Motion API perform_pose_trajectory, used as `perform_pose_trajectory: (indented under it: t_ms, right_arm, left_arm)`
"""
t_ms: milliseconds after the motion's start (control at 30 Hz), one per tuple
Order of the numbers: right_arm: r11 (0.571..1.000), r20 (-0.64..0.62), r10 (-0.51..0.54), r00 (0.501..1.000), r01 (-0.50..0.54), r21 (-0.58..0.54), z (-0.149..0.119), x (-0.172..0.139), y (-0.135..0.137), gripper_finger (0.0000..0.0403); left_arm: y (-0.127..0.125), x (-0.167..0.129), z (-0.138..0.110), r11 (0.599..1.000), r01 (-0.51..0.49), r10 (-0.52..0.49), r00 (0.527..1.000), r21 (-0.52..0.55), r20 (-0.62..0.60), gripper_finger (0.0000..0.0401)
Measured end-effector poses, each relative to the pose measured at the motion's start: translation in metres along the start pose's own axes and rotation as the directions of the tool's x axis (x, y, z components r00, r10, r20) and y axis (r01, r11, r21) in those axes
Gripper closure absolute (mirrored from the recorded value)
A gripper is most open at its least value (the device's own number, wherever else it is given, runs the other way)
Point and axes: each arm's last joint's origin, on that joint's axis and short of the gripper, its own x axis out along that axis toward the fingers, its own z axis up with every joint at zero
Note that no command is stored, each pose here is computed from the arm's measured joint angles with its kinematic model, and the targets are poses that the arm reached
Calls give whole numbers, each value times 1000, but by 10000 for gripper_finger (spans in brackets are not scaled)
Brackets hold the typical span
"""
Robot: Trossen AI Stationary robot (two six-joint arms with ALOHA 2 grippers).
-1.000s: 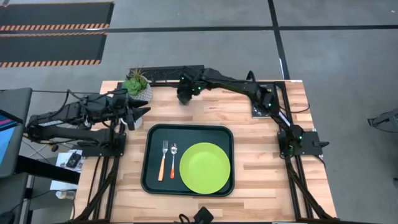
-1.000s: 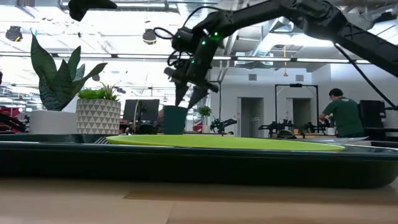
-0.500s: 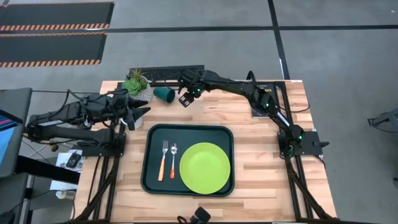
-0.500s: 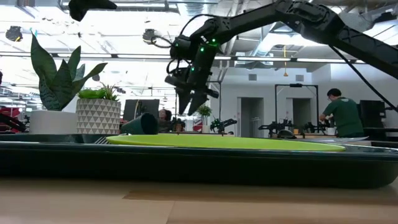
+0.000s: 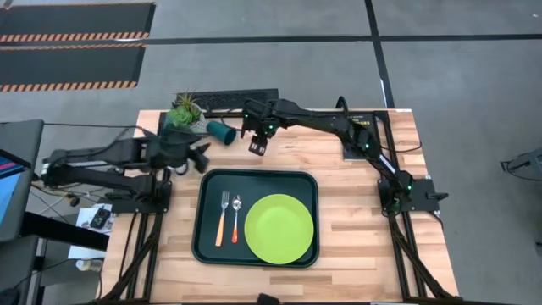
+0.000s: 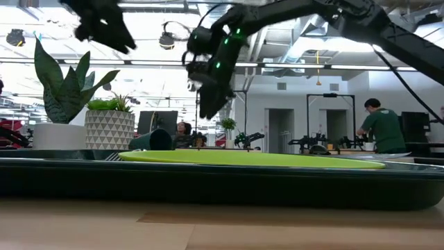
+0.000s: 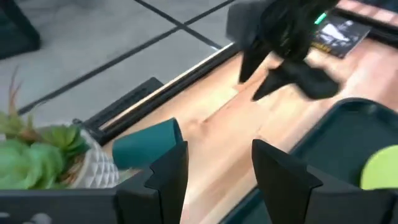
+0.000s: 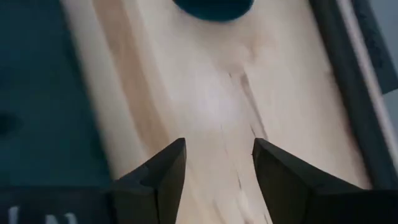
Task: Pick and place plate/cup/fork/spoon on tray
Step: Put the blue cup on the black tray to the top right of the green plate
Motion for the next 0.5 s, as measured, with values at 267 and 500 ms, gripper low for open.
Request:
perform_pose_trajectory:
  t_ms: [267, 500]
  right_arm:
    - [995, 37, 0, 999, -3, 97, -14, -121, 0, 184]
    - [986, 184, -38, 982, 7, 166, -42, -227, 1, 190]
  left_arm:
    - [-34, 76, 6, 985, -168, 169, 985, 41, -30, 234]
    - [-35, 141, -4, 957, -242, 266, 951, 158, -157, 234]
